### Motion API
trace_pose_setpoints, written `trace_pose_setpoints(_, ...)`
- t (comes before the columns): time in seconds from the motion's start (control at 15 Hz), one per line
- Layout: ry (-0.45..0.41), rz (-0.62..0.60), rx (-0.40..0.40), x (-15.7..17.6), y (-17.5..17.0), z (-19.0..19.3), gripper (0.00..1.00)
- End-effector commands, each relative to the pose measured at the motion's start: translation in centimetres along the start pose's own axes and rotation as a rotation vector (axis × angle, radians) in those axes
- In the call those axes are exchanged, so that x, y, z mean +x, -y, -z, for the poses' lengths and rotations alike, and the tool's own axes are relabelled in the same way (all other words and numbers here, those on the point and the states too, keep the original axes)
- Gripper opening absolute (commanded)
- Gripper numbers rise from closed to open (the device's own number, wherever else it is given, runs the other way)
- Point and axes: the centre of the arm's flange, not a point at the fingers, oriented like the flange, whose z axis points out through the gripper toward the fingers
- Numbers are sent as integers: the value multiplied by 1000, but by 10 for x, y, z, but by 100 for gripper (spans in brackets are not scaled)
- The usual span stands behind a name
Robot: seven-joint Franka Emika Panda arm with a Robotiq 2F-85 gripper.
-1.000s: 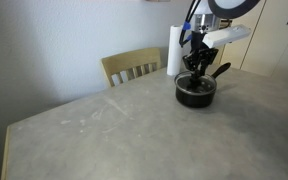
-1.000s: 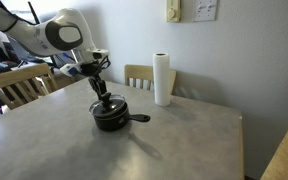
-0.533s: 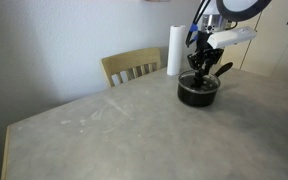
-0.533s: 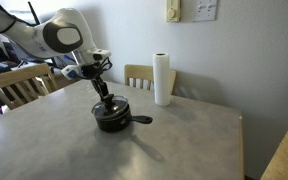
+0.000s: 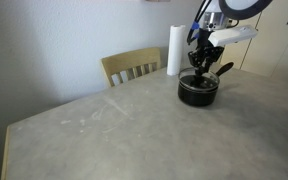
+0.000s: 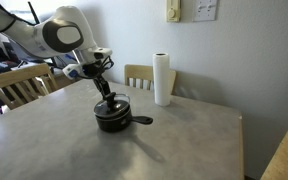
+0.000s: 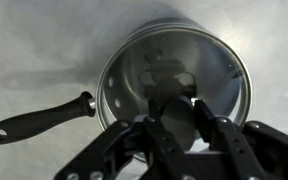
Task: Pick up the lid and close the pot
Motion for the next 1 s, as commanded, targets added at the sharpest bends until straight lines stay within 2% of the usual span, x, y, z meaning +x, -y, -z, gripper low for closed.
trace_pose_setpoints(0.0,-20,-18,24,-7,-8,6,14)
trace_pose_setpoints(0.67,-46,-58,100,-37,-11,-24,14)
trace_pose_setpoints(0.73,-48,-59,107,-38,-10,-24,20)
trace_pose_setpoints(0.8,-46,-59,119,-39,-7,-24,64)
trace_pose_setpoints(0.87,-37,-53,120,-40,-3,-22,65)
trace_pose_setpoints(0.93,-26,-33,118,-44,5,-18,71)
